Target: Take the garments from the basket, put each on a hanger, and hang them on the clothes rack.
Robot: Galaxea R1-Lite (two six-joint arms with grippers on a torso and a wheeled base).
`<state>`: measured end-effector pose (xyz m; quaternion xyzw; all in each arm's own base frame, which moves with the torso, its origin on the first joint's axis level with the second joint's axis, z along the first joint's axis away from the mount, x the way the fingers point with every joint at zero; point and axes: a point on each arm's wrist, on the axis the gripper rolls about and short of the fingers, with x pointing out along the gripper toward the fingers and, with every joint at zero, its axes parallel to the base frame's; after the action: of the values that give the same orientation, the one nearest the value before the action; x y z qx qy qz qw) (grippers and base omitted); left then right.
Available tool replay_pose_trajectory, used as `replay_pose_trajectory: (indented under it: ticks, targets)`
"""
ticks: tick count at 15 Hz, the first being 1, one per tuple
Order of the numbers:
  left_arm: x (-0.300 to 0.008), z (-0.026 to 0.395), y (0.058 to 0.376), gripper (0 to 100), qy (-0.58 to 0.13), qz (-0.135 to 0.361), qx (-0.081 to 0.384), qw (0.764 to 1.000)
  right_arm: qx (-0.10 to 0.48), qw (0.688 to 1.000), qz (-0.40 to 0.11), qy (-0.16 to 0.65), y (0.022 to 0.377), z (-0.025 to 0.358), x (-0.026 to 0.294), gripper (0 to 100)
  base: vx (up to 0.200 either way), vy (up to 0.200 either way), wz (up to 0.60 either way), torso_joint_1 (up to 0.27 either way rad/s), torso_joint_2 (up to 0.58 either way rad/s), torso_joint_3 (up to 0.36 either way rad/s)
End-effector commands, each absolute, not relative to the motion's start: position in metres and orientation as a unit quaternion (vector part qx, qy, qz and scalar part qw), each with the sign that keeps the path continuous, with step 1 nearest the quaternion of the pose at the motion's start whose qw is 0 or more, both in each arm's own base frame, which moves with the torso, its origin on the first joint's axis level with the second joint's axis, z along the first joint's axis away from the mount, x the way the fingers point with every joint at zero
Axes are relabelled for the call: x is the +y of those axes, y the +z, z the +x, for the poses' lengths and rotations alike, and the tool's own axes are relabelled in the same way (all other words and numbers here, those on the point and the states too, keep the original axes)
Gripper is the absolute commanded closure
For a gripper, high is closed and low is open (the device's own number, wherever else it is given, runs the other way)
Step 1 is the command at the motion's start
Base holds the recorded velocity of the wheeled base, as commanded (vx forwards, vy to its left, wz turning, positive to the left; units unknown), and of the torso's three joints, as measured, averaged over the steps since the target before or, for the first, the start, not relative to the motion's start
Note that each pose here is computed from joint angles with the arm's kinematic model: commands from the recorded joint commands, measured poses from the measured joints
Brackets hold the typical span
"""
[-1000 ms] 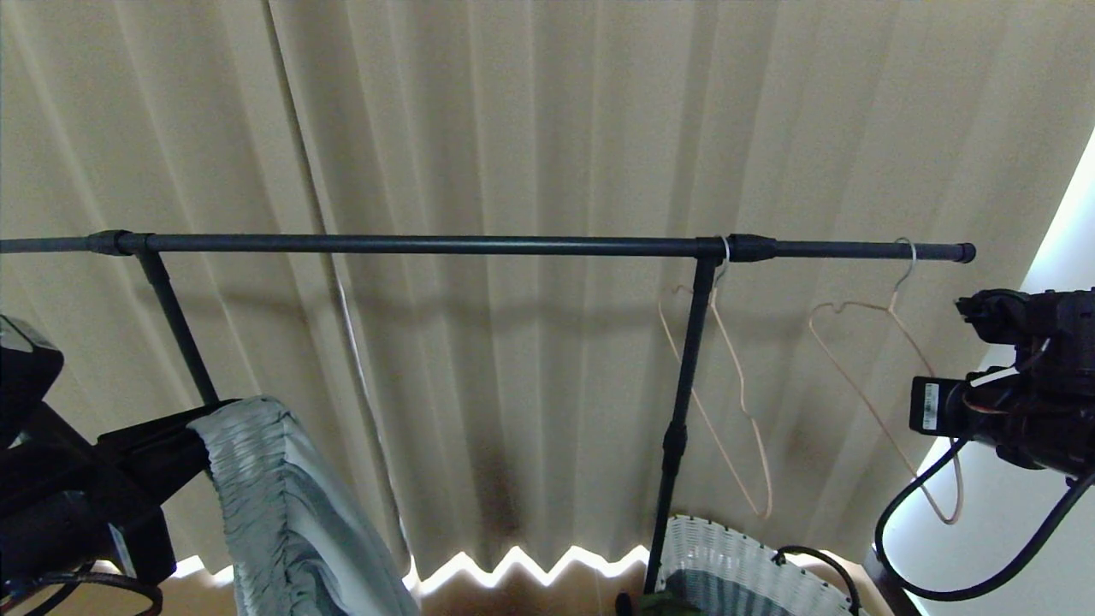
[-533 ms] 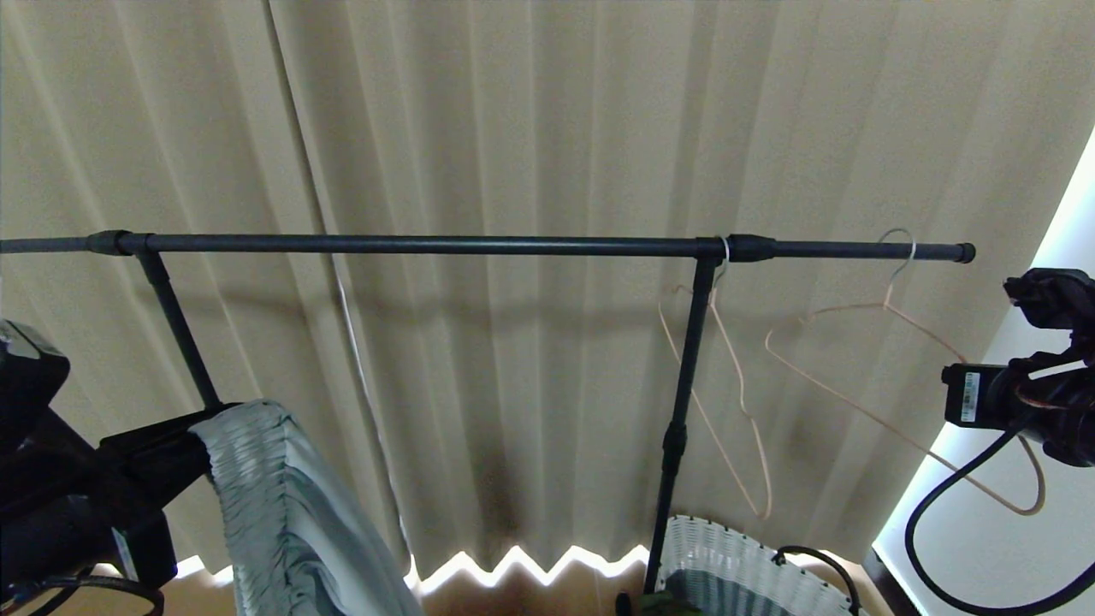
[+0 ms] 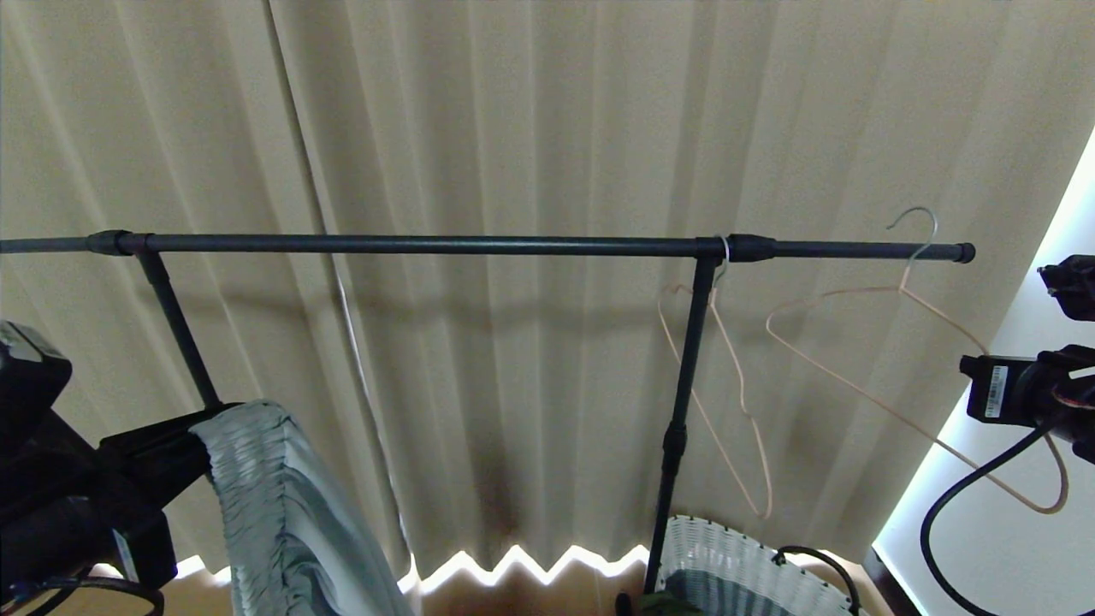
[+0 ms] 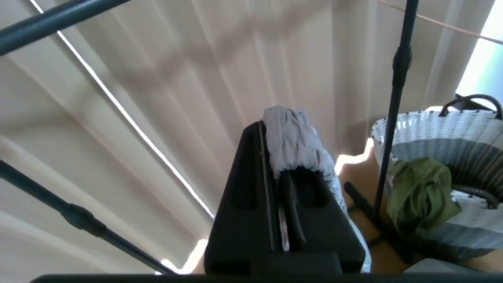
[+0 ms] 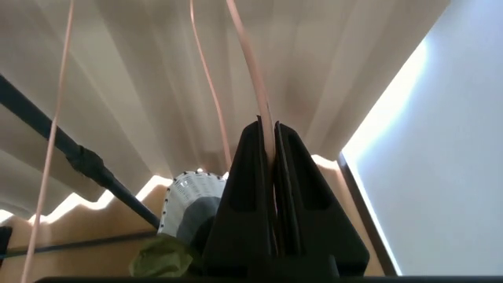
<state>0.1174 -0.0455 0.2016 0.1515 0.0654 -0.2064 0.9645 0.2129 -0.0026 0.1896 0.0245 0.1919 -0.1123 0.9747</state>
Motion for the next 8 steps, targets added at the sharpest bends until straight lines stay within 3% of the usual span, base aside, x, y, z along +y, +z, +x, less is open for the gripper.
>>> replay_pose_trajectory:
  ticks: [1, 8]
  targets:
    - [-0.045, 0.118, 0.201, 100, -0.206, 0.155, 0.066, 0.964, 0.178, 0.978, 0.021, -0.109, 0.194, 0.199, -0.002, 100, 0.0, 0.0, 0.0, 0.0, 0.0, 0.0]
    - [-0.046, 0.118, 0.2, 100, -0.207, 0.16, 0.068, 0.963, 0.167, 0.982, 0.002, -0.087, 0.192, 0.172, -0.001, 100, -0.2, 0.0, 0.0, 0.002, 0.0, 0.004]
